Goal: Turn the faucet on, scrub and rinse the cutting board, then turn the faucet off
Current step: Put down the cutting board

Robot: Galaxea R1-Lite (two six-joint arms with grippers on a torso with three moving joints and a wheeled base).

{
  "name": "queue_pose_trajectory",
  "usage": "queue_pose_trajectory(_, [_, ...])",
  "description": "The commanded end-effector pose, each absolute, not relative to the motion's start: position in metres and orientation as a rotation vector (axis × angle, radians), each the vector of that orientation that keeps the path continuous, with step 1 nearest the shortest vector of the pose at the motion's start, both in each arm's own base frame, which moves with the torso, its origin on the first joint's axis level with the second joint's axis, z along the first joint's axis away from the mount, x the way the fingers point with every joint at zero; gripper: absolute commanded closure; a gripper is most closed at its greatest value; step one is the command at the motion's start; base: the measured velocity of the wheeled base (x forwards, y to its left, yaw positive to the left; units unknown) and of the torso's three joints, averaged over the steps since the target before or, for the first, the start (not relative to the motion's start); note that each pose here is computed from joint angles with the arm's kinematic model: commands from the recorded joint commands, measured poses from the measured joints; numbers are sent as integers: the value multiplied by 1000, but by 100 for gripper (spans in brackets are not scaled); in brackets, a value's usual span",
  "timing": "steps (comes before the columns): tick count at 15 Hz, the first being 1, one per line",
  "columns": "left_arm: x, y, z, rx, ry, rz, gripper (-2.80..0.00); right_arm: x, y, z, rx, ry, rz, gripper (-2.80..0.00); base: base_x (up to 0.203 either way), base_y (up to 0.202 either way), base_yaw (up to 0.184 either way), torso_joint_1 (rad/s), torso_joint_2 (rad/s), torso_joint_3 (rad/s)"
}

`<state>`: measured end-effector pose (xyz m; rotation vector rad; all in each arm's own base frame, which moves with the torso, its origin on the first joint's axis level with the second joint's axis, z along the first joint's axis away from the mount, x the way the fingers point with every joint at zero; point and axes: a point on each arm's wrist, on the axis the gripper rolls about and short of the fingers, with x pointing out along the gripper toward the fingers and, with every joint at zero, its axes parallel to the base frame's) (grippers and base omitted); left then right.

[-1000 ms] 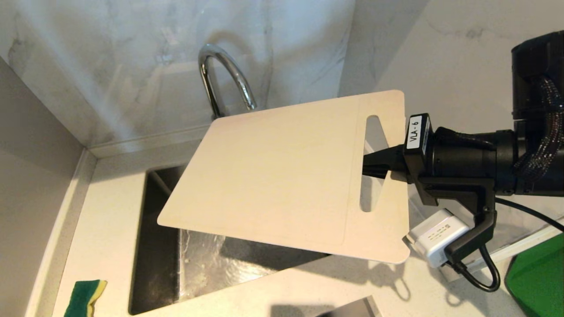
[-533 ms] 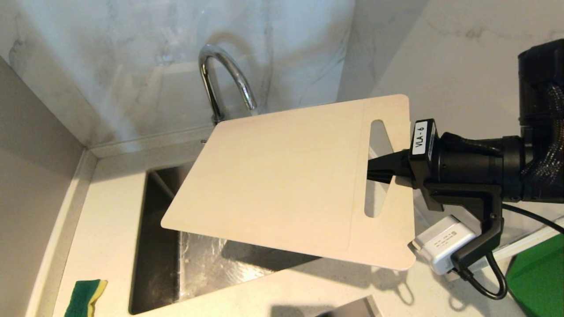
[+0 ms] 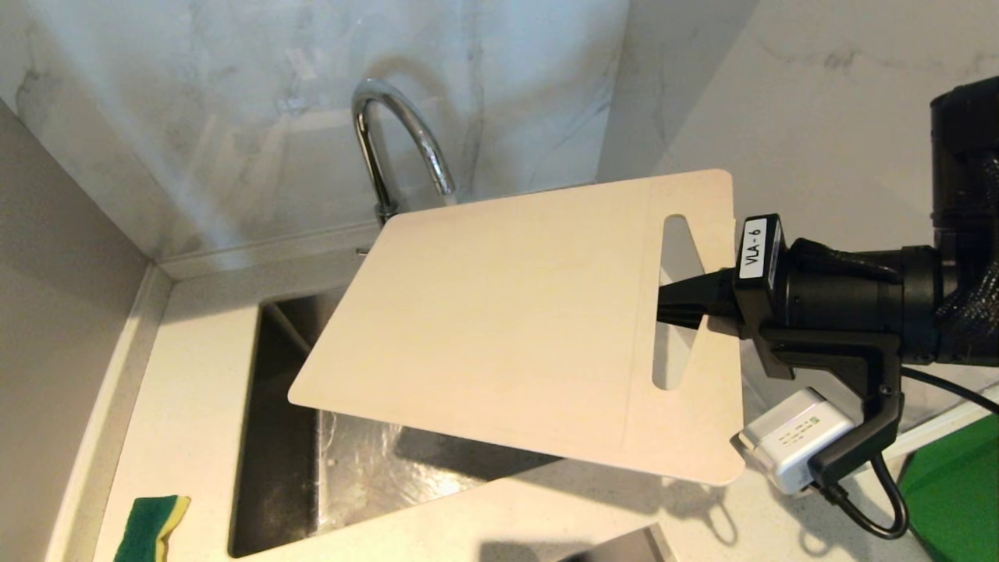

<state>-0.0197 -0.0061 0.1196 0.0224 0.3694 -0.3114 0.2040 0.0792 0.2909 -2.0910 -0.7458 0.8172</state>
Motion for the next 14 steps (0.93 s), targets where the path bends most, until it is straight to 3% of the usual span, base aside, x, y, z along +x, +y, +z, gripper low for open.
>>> queue_pose_trajectory(1, [-30,-5,105,39,306,-288,0,204,79,290,-2101,-754,818,0,0,0,0,0,0,0])
queue_pose_trajectory(7, [-32,-3,84,33,76,-147,0,204,79,291,-2100,-752,816,0,0,0,0,0,0,0])
queue_pose_trajectory(9, [-24,-2,85,84,-75,-91,0,202,78,291,-2100,-754,814,0,0,0,0,0,0,0])
queue_pose_trajectory(14, [-24,-1,75,27,26,-27,0,204,74,290,-2068,-708,814,0,0,0,0,0,0,0])
